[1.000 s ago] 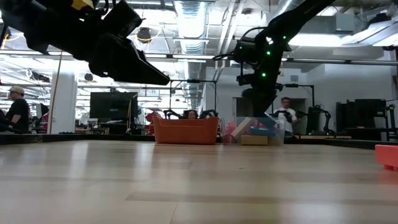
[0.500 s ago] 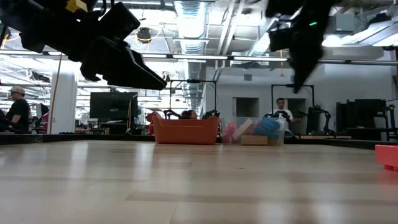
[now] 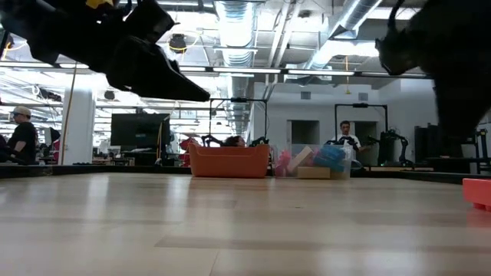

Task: Sort blocks by size
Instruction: Put the top orange game piece into the transparent bin

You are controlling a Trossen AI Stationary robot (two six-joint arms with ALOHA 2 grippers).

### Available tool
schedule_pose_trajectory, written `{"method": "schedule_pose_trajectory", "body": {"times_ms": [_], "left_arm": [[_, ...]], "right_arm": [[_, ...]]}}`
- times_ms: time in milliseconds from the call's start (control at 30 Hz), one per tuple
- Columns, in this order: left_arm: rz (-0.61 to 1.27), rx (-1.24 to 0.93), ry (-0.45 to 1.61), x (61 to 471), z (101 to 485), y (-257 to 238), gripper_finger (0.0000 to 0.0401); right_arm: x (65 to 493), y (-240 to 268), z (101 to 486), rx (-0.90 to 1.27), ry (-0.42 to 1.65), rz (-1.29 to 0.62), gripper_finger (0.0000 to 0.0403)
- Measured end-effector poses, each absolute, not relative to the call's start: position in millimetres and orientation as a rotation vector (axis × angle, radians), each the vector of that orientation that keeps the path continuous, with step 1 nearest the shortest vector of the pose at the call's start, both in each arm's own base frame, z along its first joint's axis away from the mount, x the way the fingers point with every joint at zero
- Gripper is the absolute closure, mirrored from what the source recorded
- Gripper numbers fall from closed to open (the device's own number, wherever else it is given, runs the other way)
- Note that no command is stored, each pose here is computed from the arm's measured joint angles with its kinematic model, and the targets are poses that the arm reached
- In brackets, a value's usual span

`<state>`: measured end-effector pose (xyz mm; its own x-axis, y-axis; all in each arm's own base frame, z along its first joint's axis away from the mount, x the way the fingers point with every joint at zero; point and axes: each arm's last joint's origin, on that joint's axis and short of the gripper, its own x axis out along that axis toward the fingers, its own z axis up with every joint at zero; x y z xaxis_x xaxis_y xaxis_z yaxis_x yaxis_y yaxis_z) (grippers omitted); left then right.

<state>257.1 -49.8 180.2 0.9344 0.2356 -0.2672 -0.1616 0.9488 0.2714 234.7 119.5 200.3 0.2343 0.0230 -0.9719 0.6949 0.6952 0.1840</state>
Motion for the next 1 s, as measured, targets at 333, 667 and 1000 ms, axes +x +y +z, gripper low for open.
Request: {"method": "schedule_pose_trajectory", "body": {"times_ms": [333,667,1000], "left_arm": [[0.238,0.398,0.270,260.9,186.1,-36.9,0.0148],[0.242,0.469,0.283,261.5,186.1,-33.2,0.0148],[0.245,0.413,0.304,260.7,183.2,-33.0,0.0148]], "right_arm": [[259.1,161.0,200.9,0.071,1.335,0.040,0.0187],[281.4,190.6,188.3,-0.545,1.540,0.422,0.0219],[290.5,188.9,190.8,-0.600,1.712,0.490,0.0195]]}}
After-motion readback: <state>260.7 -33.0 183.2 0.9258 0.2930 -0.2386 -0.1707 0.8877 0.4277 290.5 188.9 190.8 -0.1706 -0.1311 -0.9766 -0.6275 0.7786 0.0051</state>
